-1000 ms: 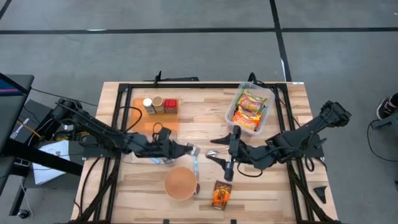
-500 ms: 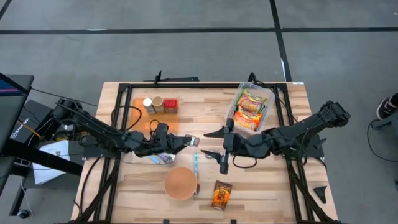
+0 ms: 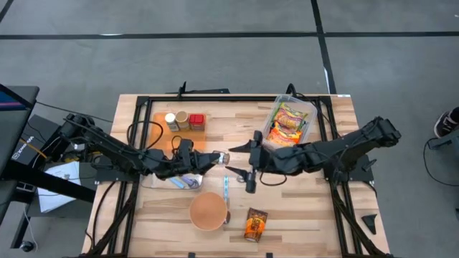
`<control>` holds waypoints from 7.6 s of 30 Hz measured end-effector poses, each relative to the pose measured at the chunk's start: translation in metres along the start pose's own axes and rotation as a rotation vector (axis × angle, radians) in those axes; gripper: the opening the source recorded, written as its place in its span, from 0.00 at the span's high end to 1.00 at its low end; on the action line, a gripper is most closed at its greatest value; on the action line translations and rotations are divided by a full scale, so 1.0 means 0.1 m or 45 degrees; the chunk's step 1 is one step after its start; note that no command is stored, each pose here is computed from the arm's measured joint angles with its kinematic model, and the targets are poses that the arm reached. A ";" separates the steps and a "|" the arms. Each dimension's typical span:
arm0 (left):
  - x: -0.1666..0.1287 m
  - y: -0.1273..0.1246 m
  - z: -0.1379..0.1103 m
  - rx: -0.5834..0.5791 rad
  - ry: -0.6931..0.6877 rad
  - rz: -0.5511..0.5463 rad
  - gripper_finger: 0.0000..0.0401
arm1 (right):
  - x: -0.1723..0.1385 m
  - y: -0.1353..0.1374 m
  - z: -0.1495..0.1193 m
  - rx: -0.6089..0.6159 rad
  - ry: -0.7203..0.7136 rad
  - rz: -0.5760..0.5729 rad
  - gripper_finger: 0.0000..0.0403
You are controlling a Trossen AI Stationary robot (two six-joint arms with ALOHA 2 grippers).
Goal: Pick & Place Food Item
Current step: Put the brown seasoning bottle into the orange bin
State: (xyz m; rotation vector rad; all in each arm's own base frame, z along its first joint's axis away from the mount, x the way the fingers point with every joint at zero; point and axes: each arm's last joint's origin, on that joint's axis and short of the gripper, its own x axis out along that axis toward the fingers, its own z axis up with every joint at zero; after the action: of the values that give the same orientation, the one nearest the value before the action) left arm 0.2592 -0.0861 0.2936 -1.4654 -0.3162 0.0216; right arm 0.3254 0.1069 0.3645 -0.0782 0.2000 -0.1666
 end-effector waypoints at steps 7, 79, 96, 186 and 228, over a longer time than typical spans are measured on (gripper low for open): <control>0.01 0.00 0.01 -0.003 -0.006 -0.006 0.54 | 0.19 0.01 -0.07 -0.007 -0.020 -0.024 0.36; 0.29 -0.18 -0.32 1.778 0.463 0.186 0.14 | -0.03 -0.23 0.24 0.590 0.591 0.236 0.58; 0.32 -0.18 -0.32 1.775 0.396 0.182 0.20 | -0.04 -0.22 0.23 0.553 0.607 0.273 0.58; 0.37 0.16 -0.30 1.330 0.811 0.311 0.17 | 0.54 -0.08 -0.16 0.347 0.910 0.603 0.58; 0.35 0.18 -0.30 1.309 0.833 0.357 0.55 | 0.65 -0.12 -0.11 0.468 0.813 0.589 0.54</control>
State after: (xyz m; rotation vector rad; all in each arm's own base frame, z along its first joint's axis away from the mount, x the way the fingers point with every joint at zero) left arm 0.3022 -0.1058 0.2807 -0.4254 0.4051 -0.0623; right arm 0.3843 0.0830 0.3423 0.3918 0.8108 0.2424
